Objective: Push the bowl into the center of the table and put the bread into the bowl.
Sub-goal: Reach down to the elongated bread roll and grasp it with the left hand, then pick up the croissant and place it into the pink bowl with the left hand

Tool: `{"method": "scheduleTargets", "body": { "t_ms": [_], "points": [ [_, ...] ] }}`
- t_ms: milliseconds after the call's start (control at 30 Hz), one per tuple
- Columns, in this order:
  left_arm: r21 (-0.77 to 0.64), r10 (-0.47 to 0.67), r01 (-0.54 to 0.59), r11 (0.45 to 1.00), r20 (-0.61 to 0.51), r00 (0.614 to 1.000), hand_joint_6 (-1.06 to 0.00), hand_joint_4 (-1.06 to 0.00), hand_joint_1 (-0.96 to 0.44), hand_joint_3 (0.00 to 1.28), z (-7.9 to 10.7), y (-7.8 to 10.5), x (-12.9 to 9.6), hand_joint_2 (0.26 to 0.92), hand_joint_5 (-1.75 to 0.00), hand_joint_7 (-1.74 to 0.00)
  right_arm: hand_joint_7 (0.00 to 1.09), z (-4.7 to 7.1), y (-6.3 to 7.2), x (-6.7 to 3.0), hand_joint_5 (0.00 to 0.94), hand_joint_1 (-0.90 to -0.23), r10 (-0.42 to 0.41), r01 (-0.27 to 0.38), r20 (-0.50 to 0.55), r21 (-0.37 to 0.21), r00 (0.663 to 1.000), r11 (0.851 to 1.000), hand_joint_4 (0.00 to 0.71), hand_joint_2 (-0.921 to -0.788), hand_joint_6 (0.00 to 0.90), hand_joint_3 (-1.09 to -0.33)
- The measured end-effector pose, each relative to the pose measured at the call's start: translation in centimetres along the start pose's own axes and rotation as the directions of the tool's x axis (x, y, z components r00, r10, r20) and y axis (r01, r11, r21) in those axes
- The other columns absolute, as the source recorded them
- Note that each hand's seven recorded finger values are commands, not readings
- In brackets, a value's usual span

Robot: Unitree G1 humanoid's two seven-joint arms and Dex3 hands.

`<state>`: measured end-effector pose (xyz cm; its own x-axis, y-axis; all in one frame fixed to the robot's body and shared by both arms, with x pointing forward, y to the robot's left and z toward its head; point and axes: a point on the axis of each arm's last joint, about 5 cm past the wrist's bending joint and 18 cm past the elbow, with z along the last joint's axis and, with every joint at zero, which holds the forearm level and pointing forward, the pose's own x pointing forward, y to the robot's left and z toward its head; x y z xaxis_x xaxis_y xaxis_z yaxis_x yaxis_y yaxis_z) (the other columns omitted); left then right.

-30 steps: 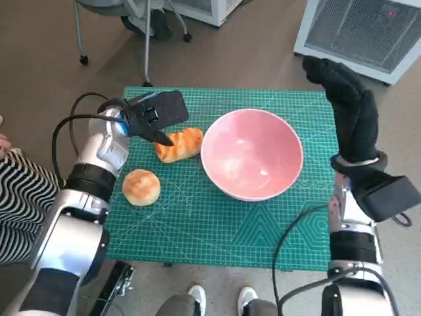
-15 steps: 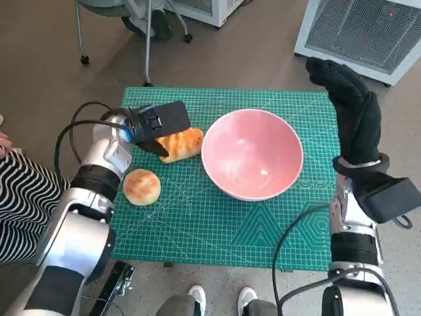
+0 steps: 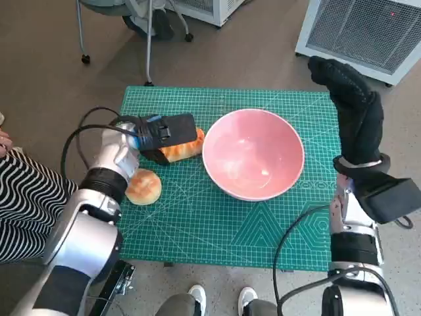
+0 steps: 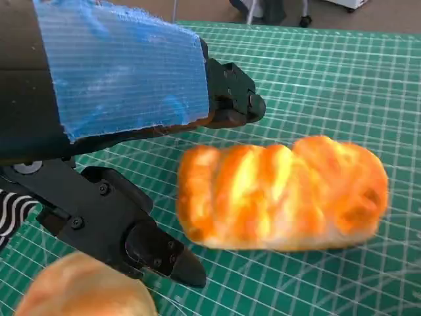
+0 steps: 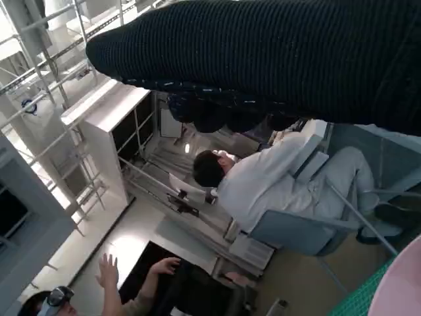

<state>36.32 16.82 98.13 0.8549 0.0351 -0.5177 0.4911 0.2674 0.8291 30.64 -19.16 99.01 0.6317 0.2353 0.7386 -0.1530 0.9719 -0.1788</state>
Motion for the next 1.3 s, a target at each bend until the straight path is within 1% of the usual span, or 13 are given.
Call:
{"method": "scheduleTargets", "body": {
  "t_ms": [67,100,167,233,333,367,400,433,500,567,800,1033,1300],
  "points": [
    [0.000,0.018,-0.018,1.000,0.003,1.000,-0.42,-0.42,-0.22,0.01,0.1,-0.1,0.0,0.751,-0.13,-0.05,0.45,0.0,0.0,0.00,0.001,-0.738,-0.001,0.001,0.000,0.001,1.000,1.000,0.157,-0.921,0.033,-0.727],
    [0.000,0.035,-0.035,0.999,0.006,0.999,-0.48,-0.45,-0.18,0.01,0.1,-0.2,0.1,0.764,-0.46,-0.04,0.45,0.0,0.0,0.00,0.001,-0.738,-0.001,0.001,0.000,0.001,1.000,1.000,0.157,-0.921,0.033,-0.727],
    [0.002,0.067,-0.067,0.998,0.017,0.998,-0.54,-0.44,-0.14,0.00,0.1,-0.4,0.1,0.776,-0.81,-0.03,0.45,0.0,0.0,0.00,0.001,-0.738,-0.001,0.001,0.000,0.001,1.000,1.000,0.157,-0.921,0.033,-0.727],
    [0.003,0.093,-0.093,0.996,0.028,0.995,-0.63,-0.57,0.11,0.03,0.1,-0.7,0.2,0.847,-1.01,-0.06,0.46,0.0,0.0,0.00,0.002,-0.738,-0.001,0.001,0.000,0.001,1.000,1.000,0.158,-0.921,0.032,-0.727],
    [0.007,0.132,-0.133,0.991,0.049,0.990,-0.75,-0.64,0.28,0.06,0.0,-1.3,0.3,0.897,-1.16,-0.12,0.46,0.0,0.0,-0.01,0.003,-0.738,-0.002,0.002,0.000,0.001,1.000,1.000,0.161,-0.921,0.031,-0.726],
    [0.012,0.144,-0.145,0.989,0.056,0.988,-0.72,-0.65,0.23,0.06,0.0,-1.4,0.3,0.901,-1.17,-0.32,0.46,0.0,0.0,-0.01,0.003,-0.738,-0.002,0.002,0.000,0.001,1.000,1.000,0.162,-0.921,0.031,-0.726],
    [0.018,0.159,-0.160,0.987,0.062,0.985,-0.66,-0.66,0.14,0.08,0.0,-1.6,0.4,0.908,-1.20,-0.63,0.46,0.0,0.0,-0.02,0.004,-0.739,-0.002,0.002,0.000,0.001,1.000,1.000,0.163,-0.921,0.031,-0.725],
    [0.025,0.168,-0.170,0.985,0.067,0.983,-0.63,-0.67,0.09,0.08,0.0,-1.7,0.4,0.913,-1.20,-0.82,0.46,0.0,0.0,-0.02,0.004,-0.739,-0.002,0.002,0.000,0.001,1.000,1.000,0.163,-0.921,0.031,-0.724],
    [0.034,0.188,-0.191,0.981,0.077,0.979,-0.61,-0.69,0.05,0.08,0.0,-1.9,0.4,0.917,-1.20,-0.98,0.46,0.0,0.0,-0.02,0.004,-0.739,-0.002,0.002,0.000,0.001,1.000,1.000,0.163,-0.921,0.031,-0.722],
    [0.035,0.205,-0.208,0.977,0.083,0.975,-0.62,-0.70,0.02,0.07,-0.1,-2.1,0.5,0.919,-1.19,-1.07,0.46,0.0,0.0,-0.03,0.003,-0.739,-0.002,0.002,0.000,0.001,1.000,1.000,0.163,-0.921,0.031,-0.721],
    [0.030,0.252,-0.256,0.966,0.096,0.963,-0.70,-0.68,0.00,0.04,-0.3,-2.6,0.5,0.920,-1.19,-1.08,0.47,0.0,0.0,-0.11,0.003,-0.739,-0.002,0.002,-0.004,0.002,1.000,1.000,0.162,-0.921,0.032,-0.718],
    [0.022,0.278,-0.281,0.959,0.100,0.955,-0.75,-0.68,0.00,0.03,-0.5,-2.9,0.6,0.916,-1.28,-0.93,0.47,0.0,0.0,-0.12,0.002,-0.740,-0.003,0.003,-0.004,0.003,1.000,1.000,0.162,-0.921,0.029,-0.716],
    [0.019,0.285,-0.289,0.957,0.096,0.954,-0.78,-0.68,0.00,0.03,-0.6,-3.0,0.6,0.917,-1.33,-0.84,0.47,0.0,-0.1,-0.18,0.002,-0.738,-0.004,0.004,-0.005,0.004,1.000,1.000,0.162,-0.921,0.027,-0.716]
  ]
}}
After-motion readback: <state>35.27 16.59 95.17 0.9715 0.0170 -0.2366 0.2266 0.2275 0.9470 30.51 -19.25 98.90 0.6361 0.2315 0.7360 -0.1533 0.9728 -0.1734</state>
